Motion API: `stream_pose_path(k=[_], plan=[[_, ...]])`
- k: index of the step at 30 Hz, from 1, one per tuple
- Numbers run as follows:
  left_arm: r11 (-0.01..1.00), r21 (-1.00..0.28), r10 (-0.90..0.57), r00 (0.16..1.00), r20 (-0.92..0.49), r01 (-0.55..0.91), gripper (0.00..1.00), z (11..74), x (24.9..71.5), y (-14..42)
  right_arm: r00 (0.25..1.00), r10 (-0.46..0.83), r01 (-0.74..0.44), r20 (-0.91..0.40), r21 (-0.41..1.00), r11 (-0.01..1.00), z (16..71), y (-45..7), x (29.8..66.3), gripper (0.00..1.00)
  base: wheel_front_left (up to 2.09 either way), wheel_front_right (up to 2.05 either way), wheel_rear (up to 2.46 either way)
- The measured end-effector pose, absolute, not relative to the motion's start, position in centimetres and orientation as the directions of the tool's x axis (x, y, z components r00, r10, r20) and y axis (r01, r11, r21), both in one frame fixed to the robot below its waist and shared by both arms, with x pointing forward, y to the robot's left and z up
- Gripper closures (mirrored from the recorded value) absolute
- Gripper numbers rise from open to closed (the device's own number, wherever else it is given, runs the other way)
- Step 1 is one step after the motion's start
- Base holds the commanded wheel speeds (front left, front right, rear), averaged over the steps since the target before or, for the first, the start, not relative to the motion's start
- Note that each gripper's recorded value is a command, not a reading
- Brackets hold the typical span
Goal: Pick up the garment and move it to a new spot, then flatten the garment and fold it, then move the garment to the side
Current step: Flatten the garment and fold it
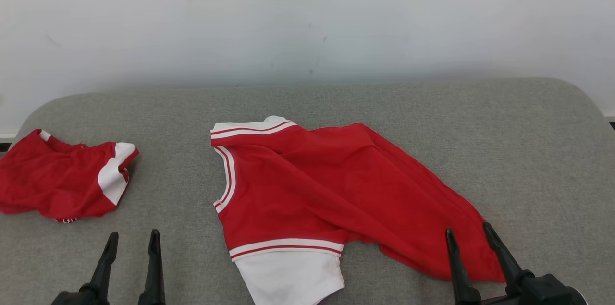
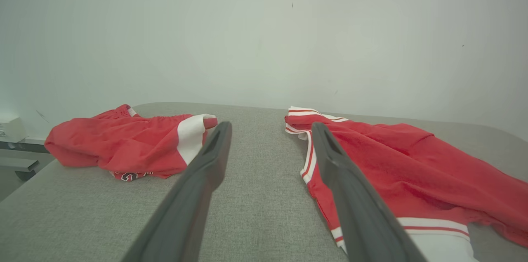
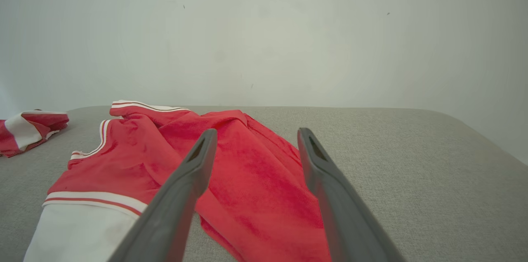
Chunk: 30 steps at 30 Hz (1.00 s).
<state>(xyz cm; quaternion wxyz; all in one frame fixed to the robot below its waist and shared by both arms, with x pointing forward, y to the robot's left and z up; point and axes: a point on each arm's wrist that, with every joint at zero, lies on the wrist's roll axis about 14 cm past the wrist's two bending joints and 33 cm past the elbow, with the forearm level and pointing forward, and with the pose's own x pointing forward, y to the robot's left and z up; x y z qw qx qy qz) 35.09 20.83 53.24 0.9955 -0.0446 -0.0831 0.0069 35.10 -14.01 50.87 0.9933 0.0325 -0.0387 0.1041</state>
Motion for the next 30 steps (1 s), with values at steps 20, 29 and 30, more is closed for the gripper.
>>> stream_pose_path(k=[20,29,30], plan=[[0.985,-0.146,-0.094,0.996,-0.001,0.093,0.0,47.8,34.6,16.6,0.989,0.142,-0.141,-0.034,0.047,0.989,47.5,-16.8,34.8,0.0,0.0,0.0,0.0],[0.959,-0.207,-0.232,0.955,-0.185,0.193,0.0,42.0,32.5,11.9,0.987,0.072,-0.066,-0.143,0.049,0.997,44.0,-19.3,34.4,0.0,0.0,0.0,0.0],[0.956,-0.213,-0.245,0.947,-0.205,0.201,0.0,41.4,32.2,11.5,0.986,0.063,-0.056,-0.155,0.047,0.997,43.6,-19.7,34.4,0.0,0.0,0.0,0.0]])
